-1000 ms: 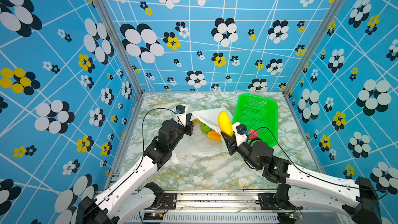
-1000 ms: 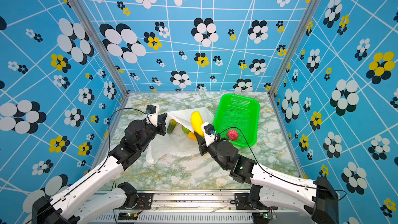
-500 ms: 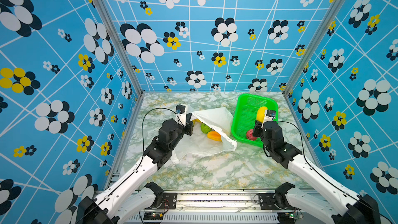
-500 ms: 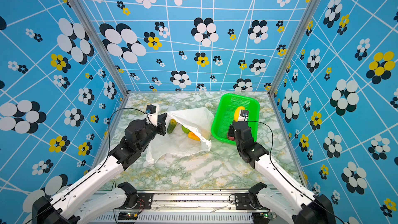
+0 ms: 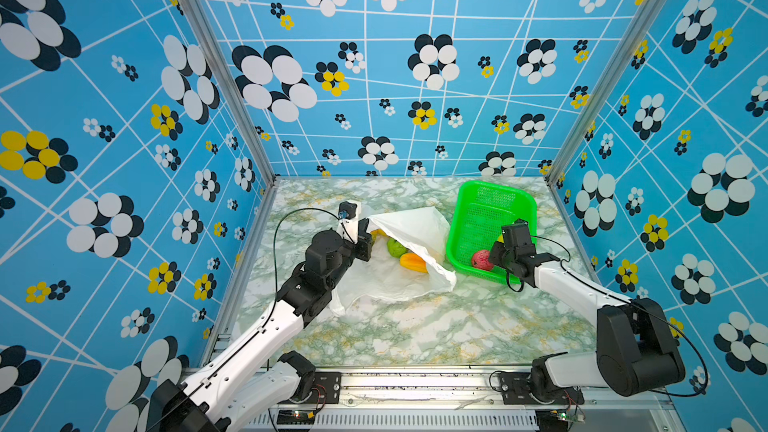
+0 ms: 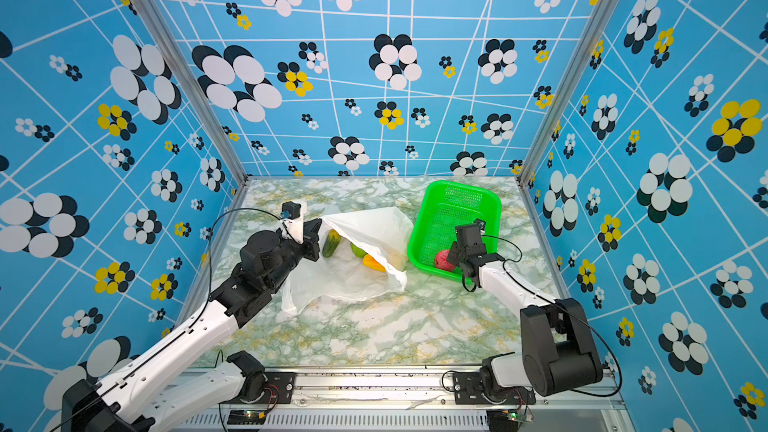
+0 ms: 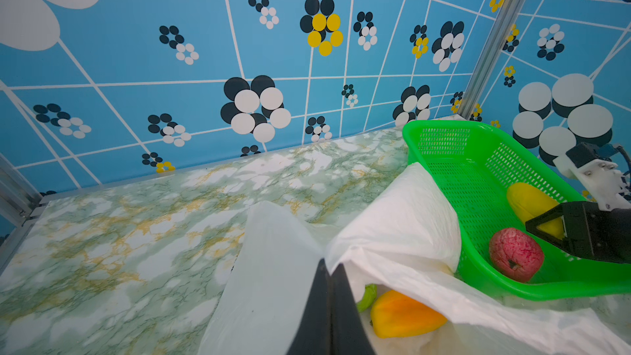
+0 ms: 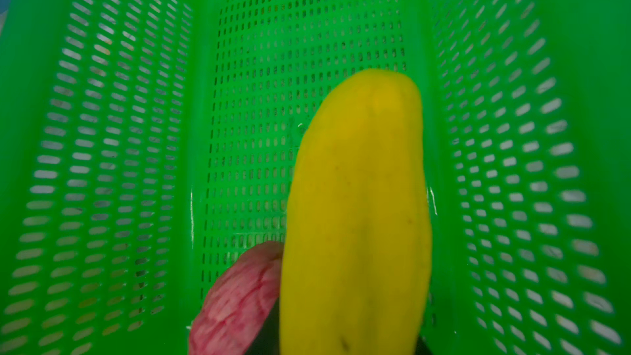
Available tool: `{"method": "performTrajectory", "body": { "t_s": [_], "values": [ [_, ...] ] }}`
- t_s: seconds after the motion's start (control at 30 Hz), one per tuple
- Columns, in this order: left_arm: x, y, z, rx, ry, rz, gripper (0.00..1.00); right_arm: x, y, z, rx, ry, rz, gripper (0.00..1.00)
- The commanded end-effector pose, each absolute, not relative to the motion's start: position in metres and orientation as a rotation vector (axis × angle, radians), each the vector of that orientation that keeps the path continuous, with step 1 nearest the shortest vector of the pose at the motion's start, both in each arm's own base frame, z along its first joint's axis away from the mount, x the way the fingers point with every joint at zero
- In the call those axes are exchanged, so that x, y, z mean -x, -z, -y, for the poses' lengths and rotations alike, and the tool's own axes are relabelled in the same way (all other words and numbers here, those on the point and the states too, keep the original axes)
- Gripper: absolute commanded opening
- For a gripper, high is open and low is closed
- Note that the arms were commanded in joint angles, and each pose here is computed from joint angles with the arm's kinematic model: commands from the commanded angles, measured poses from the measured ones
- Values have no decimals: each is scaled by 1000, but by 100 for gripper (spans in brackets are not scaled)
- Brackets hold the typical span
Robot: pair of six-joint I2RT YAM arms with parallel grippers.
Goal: Untie the knot of the plastic bag and take out the fruit
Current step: 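Lower the yellow fruit into the basket and open the right gripper, then move the open right gripper back over the bag opening and lower inside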
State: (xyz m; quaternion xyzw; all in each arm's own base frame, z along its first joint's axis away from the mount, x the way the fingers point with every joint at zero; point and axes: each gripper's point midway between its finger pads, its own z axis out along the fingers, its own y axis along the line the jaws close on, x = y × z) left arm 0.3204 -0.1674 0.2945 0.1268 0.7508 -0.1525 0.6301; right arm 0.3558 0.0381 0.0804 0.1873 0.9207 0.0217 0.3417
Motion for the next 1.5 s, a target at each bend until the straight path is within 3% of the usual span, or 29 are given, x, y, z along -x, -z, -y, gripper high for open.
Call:
{"method": "performTrajectory", "body": {
  "t_s": [0.0, 0.3, 0.53, 0.8, 1.03, 1.13, 1.23, 1.47],
  "values": [
    [-319, -308, 165, -274, 371, -1693, 0, -353, -75, -31, -530, -31, -2409, 30],
    [-318, -309, 164, -271, 370, -1691, 0, -347, -78, -26, -535, -17, -2394, 59],
    [-319, -311, 166, -273, 373, -1688, 0, -341, -98, -32, -483, -92, -2335, 63],
    [-316, -317, 180, -323, 448, -1650, 0, -323, -165, -65, -280, -288, -2139, 58],
    [-323, -324, 159, -134, 436, -1654, 0, -294, -226, -118, 13, -507, -1960, 53],
    [-321, -329, 156, -94, 457, -1612, 0, -273, -253, -143, 156, -620, -1859, 52],
    [-325, -327, 146, -1, 440, -1654, 0, -245, -278, -175, 338, -716, -1751, 41],
    [-331, -323, 133, 90, 368, -1737, 0, -180, -299, -264, 785, -790, -1623, 37]
  ]
}}
